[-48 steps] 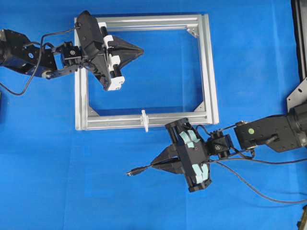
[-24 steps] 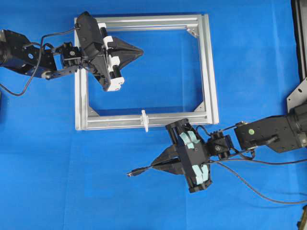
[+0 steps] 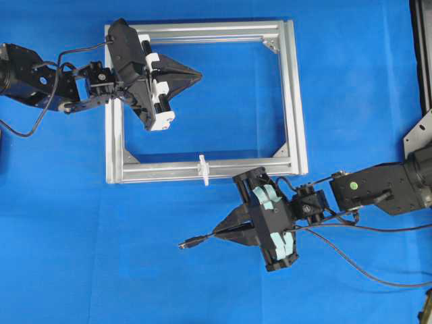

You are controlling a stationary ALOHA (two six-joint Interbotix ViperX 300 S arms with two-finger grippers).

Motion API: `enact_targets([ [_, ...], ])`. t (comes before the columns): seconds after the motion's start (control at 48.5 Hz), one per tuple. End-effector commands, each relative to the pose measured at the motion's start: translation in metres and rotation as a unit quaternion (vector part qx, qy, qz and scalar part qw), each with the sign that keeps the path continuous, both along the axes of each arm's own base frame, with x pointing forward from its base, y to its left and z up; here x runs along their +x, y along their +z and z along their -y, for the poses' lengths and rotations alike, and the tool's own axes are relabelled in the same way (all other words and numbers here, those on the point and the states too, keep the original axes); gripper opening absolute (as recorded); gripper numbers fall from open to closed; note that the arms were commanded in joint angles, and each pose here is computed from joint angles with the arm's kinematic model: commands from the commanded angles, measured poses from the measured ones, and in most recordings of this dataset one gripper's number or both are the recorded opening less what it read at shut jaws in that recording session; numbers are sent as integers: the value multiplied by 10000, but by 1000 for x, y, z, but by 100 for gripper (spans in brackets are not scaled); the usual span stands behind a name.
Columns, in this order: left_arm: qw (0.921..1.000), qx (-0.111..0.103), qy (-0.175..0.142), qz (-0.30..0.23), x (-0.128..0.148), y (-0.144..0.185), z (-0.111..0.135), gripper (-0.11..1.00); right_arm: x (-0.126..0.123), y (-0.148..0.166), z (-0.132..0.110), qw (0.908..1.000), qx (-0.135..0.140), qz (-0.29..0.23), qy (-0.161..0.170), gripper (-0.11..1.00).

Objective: Insert the wire through the string loop located in the center.
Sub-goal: 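Lift the cable plug and carry it toward the white zip-tie loop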

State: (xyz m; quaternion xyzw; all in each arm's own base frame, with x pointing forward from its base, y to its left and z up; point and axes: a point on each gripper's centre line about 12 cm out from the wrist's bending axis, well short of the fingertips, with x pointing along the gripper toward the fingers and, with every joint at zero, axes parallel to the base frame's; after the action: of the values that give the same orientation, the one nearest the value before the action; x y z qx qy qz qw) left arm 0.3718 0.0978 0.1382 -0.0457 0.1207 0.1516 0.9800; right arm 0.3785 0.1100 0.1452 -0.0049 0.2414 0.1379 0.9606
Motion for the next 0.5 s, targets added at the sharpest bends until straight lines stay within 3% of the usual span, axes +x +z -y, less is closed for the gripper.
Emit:
enact_targets([
  [0.0,9998,53,-33,208,2,15,2,0,4,15,-2,9997,84,223,3,-2],
  [0.475,9997,53,-63,209,3,15,4,0,3,15,-2,9997,81,216,2,-2],
])
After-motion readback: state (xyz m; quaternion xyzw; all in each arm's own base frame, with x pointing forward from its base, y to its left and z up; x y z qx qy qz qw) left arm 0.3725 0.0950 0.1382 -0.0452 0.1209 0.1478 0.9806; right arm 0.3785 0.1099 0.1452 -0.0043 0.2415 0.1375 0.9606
